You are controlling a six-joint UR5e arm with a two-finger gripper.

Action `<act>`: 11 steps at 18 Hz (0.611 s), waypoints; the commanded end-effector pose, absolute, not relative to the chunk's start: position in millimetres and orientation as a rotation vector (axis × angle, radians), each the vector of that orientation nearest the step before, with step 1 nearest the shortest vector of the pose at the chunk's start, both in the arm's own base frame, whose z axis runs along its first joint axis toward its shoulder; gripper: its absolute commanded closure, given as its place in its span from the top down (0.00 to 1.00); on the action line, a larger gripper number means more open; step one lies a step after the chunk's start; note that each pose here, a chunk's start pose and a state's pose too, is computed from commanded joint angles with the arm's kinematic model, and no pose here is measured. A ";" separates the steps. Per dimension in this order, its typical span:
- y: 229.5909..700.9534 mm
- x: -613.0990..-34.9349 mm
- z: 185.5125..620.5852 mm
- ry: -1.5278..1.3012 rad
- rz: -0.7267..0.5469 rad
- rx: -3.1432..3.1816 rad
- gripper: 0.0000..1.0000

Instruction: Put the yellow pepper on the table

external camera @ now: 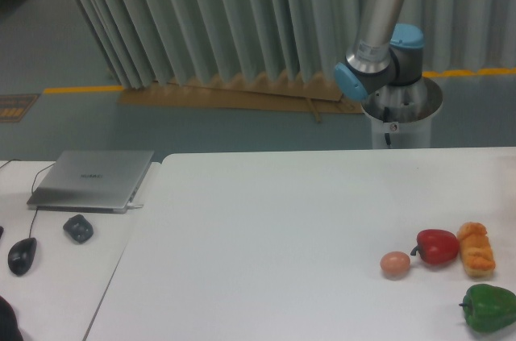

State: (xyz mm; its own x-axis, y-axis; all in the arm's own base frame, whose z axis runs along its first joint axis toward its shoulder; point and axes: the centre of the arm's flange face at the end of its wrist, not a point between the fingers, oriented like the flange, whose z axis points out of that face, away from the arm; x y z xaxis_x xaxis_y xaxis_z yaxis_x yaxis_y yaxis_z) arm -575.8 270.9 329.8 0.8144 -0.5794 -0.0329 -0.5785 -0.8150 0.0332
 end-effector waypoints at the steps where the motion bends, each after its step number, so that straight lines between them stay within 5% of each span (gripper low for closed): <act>1: 268.4 -575.4 326.0 -0.942 -0.051 2.960 1.00; 11: 262.6 -585.0 312.5 -1.013 -0.051 2.830 1.00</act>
State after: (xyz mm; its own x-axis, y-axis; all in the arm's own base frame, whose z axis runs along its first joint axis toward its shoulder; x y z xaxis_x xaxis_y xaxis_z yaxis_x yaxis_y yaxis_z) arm -585.0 262.6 312.5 0.7736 -0.6335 0.0132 -0.6289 -0.7651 0.1382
